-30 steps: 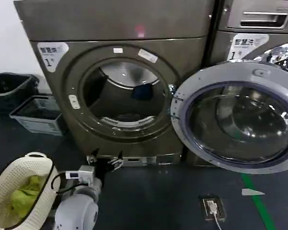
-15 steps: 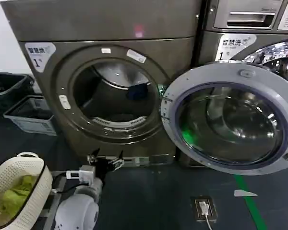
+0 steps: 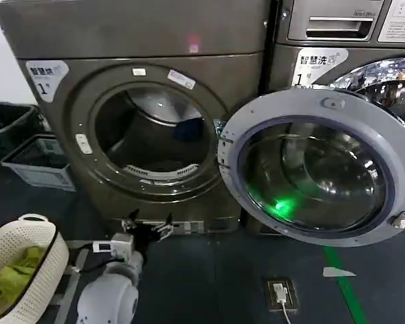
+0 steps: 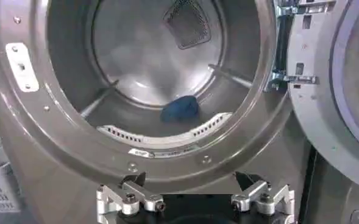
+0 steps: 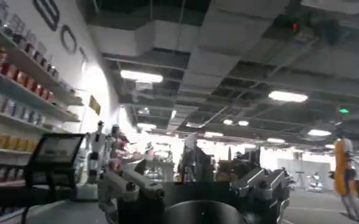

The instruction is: Grasp the clothes from the dryer.

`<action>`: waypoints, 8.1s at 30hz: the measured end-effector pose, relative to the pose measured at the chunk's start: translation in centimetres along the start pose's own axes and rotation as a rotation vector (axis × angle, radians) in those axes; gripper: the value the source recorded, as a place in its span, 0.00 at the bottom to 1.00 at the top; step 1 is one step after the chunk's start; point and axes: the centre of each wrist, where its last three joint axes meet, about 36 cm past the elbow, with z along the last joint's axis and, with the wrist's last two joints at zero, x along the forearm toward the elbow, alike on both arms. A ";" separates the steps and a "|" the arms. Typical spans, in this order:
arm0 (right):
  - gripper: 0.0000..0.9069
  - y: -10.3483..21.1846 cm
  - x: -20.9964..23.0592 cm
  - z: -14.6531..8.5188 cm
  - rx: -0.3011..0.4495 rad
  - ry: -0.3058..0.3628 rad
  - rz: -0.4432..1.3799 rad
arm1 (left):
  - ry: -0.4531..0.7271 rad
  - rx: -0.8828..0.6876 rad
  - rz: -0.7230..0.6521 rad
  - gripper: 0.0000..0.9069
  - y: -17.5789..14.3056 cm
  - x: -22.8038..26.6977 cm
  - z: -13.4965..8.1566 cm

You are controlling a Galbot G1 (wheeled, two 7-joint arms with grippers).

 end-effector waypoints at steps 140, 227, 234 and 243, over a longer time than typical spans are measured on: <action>1.00 0.4 0.5 3.7 0.047 0.009 0.001 | 0.146 -1.674 0.756 1.00 6.2 -18.2 -9.0; 1.00 1.6 1.1 2.6 0.020 -0.035 -0.008 | -0.288 -0.190 -0.082 0.00 -1.4 -18.5 -4.1; 1.00 1.2 1.2 2.7 0.023 -0.044 -0.002 | -0.255 -0.076 -0.143 0.00 -2.1 -17.6 -3.1; 1.00 1.2 1.4 2.7 0.022 -0.049 0.002 | -0.219 -0.030 -0.162 0.00 -1.7 -17.2 -2.0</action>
